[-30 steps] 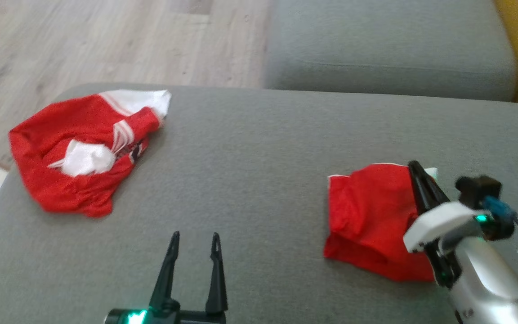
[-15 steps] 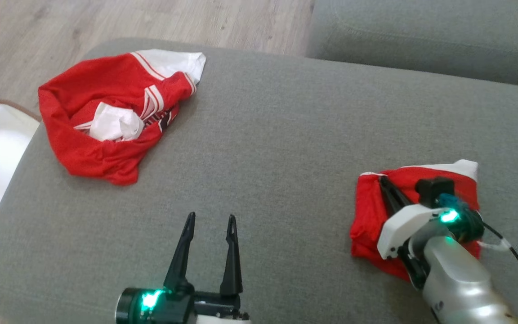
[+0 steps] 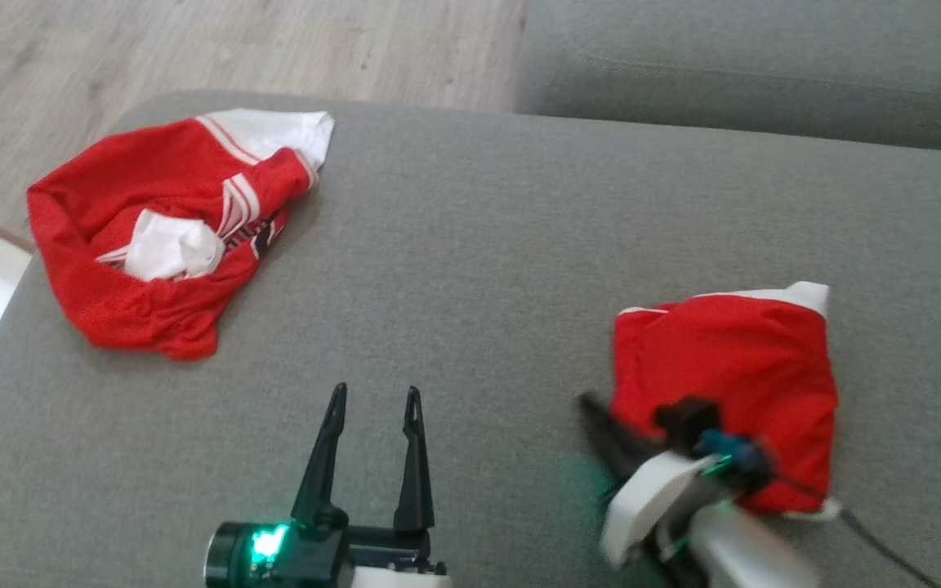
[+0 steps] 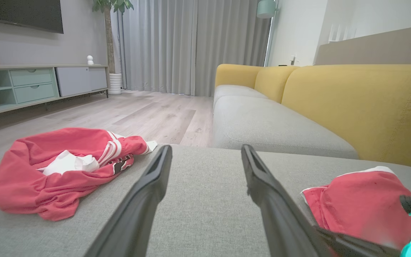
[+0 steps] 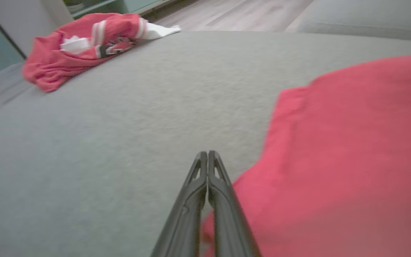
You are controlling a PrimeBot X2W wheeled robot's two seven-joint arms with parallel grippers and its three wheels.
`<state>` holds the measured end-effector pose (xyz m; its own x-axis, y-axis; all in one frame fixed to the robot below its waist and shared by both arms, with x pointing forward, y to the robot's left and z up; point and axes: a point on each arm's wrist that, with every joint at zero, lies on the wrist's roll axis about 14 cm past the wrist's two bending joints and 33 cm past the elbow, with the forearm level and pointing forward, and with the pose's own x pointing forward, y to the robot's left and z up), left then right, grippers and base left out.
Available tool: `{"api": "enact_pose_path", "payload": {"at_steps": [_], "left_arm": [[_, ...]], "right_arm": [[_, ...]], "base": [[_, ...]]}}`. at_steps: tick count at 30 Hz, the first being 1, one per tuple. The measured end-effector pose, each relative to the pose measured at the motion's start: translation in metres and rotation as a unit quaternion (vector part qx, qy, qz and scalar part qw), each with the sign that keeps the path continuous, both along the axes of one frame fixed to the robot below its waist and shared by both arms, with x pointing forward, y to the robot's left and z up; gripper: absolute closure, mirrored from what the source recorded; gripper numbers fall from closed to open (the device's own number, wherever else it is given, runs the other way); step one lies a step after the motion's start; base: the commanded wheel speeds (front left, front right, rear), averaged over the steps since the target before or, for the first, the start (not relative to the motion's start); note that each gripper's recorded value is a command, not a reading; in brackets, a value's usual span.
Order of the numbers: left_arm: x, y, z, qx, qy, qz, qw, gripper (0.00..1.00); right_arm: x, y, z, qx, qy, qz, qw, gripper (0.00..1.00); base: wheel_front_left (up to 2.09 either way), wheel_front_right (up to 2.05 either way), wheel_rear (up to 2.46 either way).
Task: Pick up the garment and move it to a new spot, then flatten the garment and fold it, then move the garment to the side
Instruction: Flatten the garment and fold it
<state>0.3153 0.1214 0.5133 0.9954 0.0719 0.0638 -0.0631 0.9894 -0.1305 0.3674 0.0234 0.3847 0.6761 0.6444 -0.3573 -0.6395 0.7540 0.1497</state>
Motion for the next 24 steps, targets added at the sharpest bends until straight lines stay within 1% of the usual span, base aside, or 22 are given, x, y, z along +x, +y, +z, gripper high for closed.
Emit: {"api": "enact_pose_path", "payload": {"at_steps": [3,4,5,7,9,11,13,17,21,22,24], "left_arm": [[0.0,-0.001,0.003,0.001,-0.006,-0.003,1.0,0.0],[0.0,-0.001,0.004,0.001,-0.008,-0.004,1.0,0.0],[0.0,-0.001,0.005,0.001,-0.009,-0.004,1.0,0.0],[-0.001,0.001,0.006,0.005,-0.014,-0.003,1.0,0.0],[-0.003,0.001,0.004,0.004,-0.011,-0.006,1.0,0.0],[-0.005,-0.001,0.002,0.007,-0.01,-0.011,1.0,0.0],[-0.005,-0.004,0.004,0.01,-0.014,-0.02,1.0,0.0],[-0.003,-0.009,0.009,0.013,-0.023,-0.03,0.999,0.0],[-0.005,-0.013,0.008,0.014,-0.022,-0.042,0.999,0.0],[-0.005,-0.012,0.007,0.015,-0.02,-0.041,0.999,0.0],[-0.008,-0.011,0.003,0.016,-0.015,-0.042,0.999,0.0]], "right_arm": [[-0.03,0.028,0.011,0.046,0.013,0.036,0.998,1.0],[-0.035,0.034,0.018,0.061,0.011,0.04,0.997,0.51],[-0.036,0.037,0.026,0.074,0.006,0.041,0.996,0.0],[-0.033,0.039,0.047,0.098,-0.017,0.037,0.994,0.0],[-0.023,0.03,0.069,0.119,-0.049,0.02,0.992,0.0],[-0.012,0.008,0.089,0.123,-0.09,-0.004,0.988,0.0],[-0.002,-0.025,0.102,0.117,-0.124,-0.045,0.984,0.0],[0.0,-0.094,0.115,0.105,-0.168,-0.139,0.97,0.0],[-0.014,-0.152,0.112,0.09,-0.18,-0.224,0.954,0.0],[-0.019,-0.163,0.112,0.088,-0.181,-0.241,0.95,0.0],[-0.031,-0.176,0.108,0.072,-0.185,-0.255,0.946,0.0]], "base": [[0.0,0.0,0.0],[0.0,0.0,0.0],[0.0,0.0,0.0],[0.0,0.0,0.0],[0.0,0.0,0.0],[0.0,0.0,0.0],[0.0,0.0,0.0],[0.0,0.0,0.0],[0.0,0.0,0.0],[0.0,0.0,0.0],[0.0,0.0,0.0]]}}
